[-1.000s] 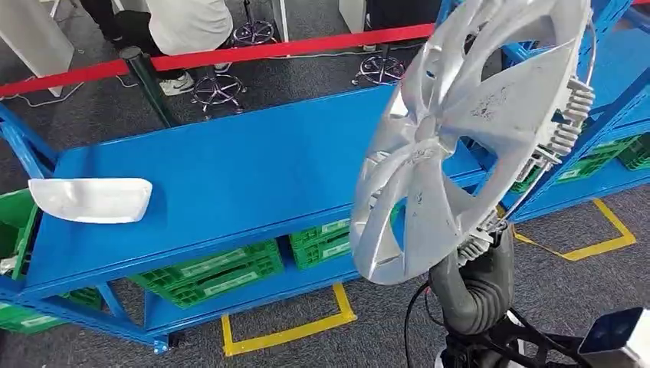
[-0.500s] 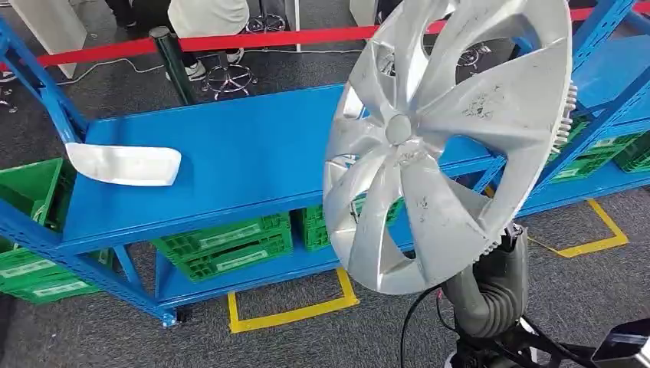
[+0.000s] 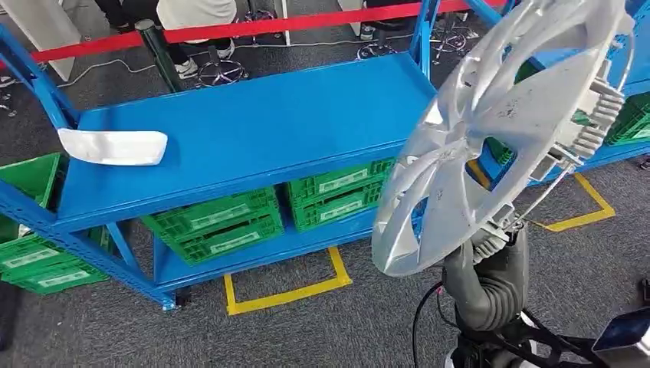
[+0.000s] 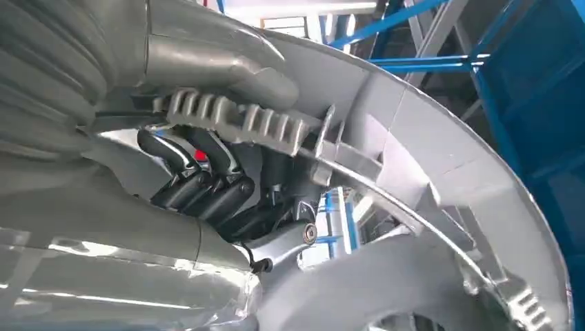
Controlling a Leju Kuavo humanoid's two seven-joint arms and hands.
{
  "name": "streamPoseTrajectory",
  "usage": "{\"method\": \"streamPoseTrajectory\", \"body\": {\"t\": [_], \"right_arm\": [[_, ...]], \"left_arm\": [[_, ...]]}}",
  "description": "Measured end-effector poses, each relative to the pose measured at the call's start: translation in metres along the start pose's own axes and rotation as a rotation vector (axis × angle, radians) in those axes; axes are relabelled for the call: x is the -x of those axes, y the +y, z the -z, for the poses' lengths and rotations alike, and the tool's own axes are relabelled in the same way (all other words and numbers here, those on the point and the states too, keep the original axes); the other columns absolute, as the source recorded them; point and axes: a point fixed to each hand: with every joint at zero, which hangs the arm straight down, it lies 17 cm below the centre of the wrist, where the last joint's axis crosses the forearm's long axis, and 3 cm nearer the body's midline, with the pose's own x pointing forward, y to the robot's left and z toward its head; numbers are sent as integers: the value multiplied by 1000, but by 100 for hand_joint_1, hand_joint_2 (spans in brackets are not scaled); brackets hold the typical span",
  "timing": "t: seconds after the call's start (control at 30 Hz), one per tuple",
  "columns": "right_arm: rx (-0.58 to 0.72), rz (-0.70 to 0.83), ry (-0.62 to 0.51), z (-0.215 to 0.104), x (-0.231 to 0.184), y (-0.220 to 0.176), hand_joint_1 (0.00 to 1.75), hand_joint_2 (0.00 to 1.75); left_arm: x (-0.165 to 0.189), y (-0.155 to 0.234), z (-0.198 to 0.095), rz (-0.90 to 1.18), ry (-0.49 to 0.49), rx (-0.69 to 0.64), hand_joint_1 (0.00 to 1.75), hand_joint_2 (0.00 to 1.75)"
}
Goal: Take the parts from the cabinet and place them on the table.
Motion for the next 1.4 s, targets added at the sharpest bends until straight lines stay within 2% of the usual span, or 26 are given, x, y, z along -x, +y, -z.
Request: {"method": "streamPoseTrajectory", "body": {"t": [1.13,1.4], "right_arm": [[-6,-6,-26,8,-6,1,175,175],[-1,-54,-41,8,-7,0,175,175]], "left_arm": [[-3,3,1,19,0,-2,0,175],[0,4,1,14,11,-3,0,175]]}}
